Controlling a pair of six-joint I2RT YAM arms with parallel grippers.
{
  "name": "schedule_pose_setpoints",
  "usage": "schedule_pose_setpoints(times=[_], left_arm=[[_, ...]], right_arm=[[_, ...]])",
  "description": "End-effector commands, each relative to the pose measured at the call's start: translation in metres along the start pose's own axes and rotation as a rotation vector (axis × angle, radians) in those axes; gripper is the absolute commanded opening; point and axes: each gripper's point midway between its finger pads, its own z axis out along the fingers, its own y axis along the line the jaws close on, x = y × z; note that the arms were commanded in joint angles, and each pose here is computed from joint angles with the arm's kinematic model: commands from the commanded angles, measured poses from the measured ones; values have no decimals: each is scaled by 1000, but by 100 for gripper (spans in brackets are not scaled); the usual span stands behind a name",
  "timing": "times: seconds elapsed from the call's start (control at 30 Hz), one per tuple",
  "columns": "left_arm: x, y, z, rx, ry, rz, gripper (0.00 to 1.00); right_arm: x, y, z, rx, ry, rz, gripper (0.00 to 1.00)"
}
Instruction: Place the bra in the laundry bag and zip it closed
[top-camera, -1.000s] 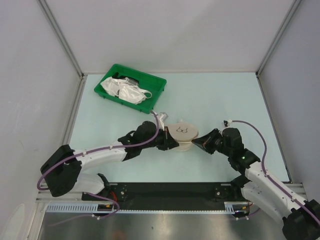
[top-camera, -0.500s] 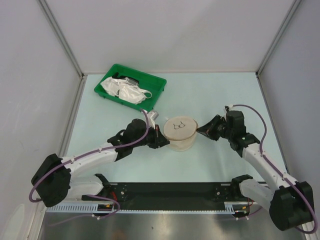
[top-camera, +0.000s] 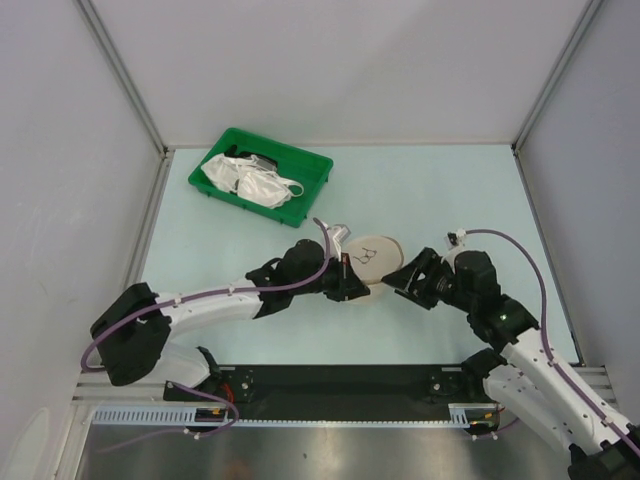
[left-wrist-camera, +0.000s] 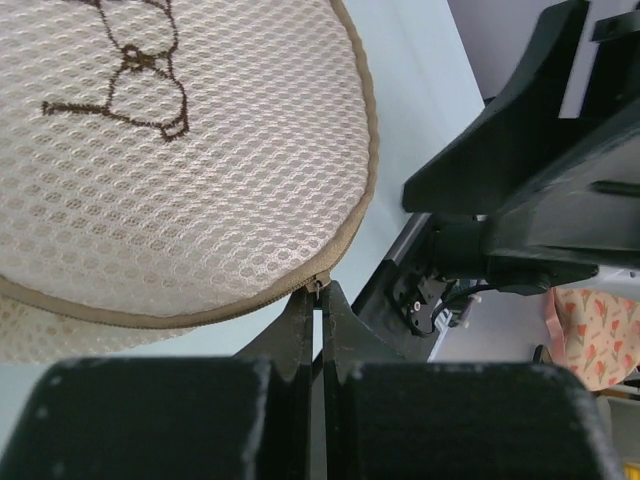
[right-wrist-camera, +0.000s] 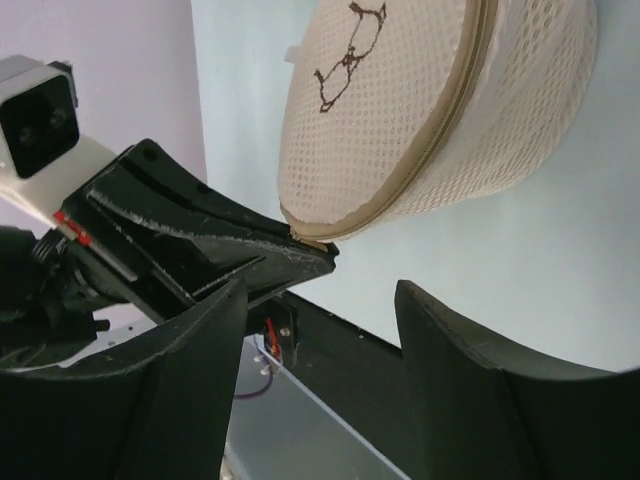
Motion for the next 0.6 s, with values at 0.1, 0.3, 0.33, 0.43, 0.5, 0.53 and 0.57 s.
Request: schedule_pose_setpoints(times=[0.1,0.3,0.33,0.43,0.5,0.53,0.57], left_arm=[[-13,-44,8,109,-37,18,0],[-14,-19,-6,8,-62,25,0],[-10,-7,-9,-16,-60,17,0],[-17,27,-28,-83,-90,-33,0],[-24,58,-46,-140,-124,-67,0],[-27,66,-52,-156,-136,-72,0],[-34,79,-60,-187,-159,-85,0]], right_arm=[[-1,-2,22,6,-19,98,54],[-15,-14,33,49,-64,85,13],[-17,-17,33,61,-66,85,3],[-27,-28,31,74,-74,83,0],[-33,-33,28,69,-75,74,0],[-36,-33,27,64,-77,68,0],[-37,-31,26,50,-67,60,0]])
